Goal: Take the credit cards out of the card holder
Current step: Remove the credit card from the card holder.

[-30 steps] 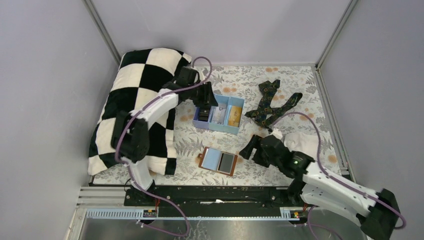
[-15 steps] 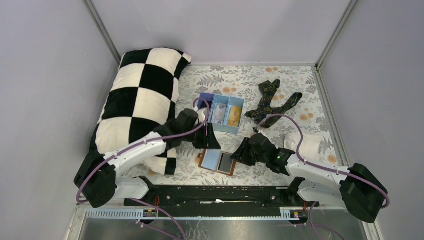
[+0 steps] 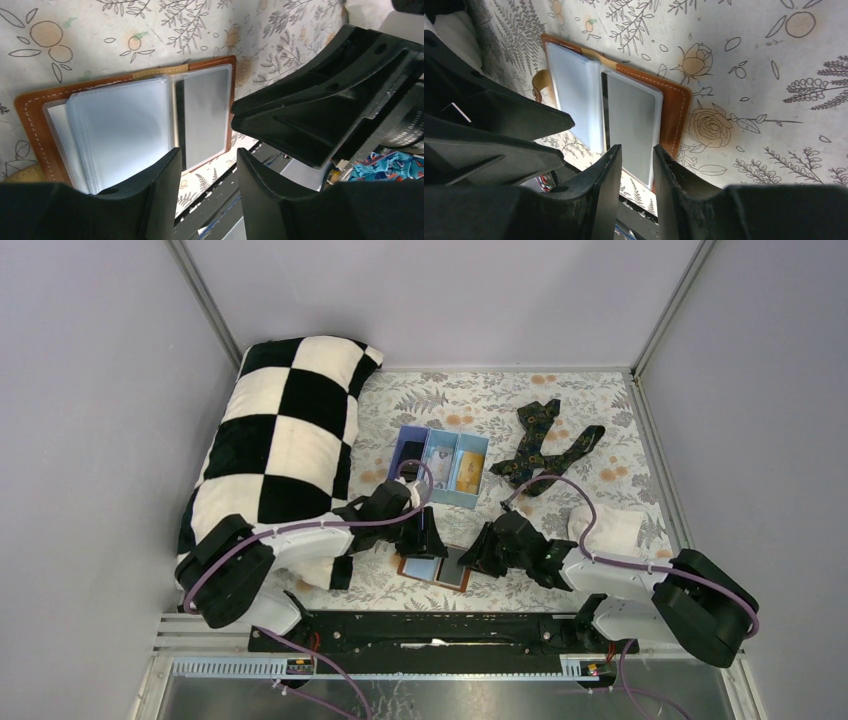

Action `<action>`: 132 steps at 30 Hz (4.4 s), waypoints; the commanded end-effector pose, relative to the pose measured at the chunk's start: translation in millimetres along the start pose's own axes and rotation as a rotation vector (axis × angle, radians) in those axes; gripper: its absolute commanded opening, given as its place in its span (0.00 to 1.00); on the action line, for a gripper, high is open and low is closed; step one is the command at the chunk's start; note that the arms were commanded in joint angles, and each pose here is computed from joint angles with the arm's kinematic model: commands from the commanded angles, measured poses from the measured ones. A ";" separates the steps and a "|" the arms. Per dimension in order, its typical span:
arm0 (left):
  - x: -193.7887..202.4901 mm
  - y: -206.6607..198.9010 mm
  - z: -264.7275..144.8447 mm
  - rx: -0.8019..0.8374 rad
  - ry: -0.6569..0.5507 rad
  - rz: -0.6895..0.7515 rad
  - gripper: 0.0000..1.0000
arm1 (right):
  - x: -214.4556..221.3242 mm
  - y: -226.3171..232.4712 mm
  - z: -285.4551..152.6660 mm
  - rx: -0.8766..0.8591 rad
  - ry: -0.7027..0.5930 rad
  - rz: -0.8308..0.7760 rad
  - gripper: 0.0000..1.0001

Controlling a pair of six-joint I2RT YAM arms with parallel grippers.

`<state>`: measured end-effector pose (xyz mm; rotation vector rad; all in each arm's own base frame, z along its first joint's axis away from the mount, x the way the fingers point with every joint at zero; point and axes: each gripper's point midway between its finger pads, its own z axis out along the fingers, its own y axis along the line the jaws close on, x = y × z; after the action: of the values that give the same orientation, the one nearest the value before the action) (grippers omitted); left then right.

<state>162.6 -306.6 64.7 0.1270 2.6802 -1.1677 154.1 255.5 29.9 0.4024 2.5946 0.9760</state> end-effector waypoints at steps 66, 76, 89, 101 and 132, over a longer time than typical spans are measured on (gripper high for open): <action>13.1 37.9 32.0 -0.028 -0.003 -0.055 0.04 | 10.6 -6.3 16.4 -0.014 0.025 0.016 0.28; 9.8 25.4 27.6 0.031 -0.028 -0.066 0.00 | 10.8 -6.3 16.2 -0.012 0.026 0.014 0.28; 4.6 35.7 12.9 -0.008 -0.083 -0.083 0.00 | 7.1 -7.9 6.4 0.003 0.004 0.009 0.28; 2.6 41.7 0.1 -0.027 -0.103 -0.059 0.00 | -1.9 11.8 -4.1 -0.045 -0.025 -0.015 0.28; -0.7 56.5 -14.3 -0.053 -0.120 -0.052 0.00 | 21.2 -23.0 25.4 0.104 0.074 0.023 0.23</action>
<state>167.0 -264.5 27.0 -0.0547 2.6592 -1.0840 152.2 278.8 15.4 0.4104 2.6493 1.0225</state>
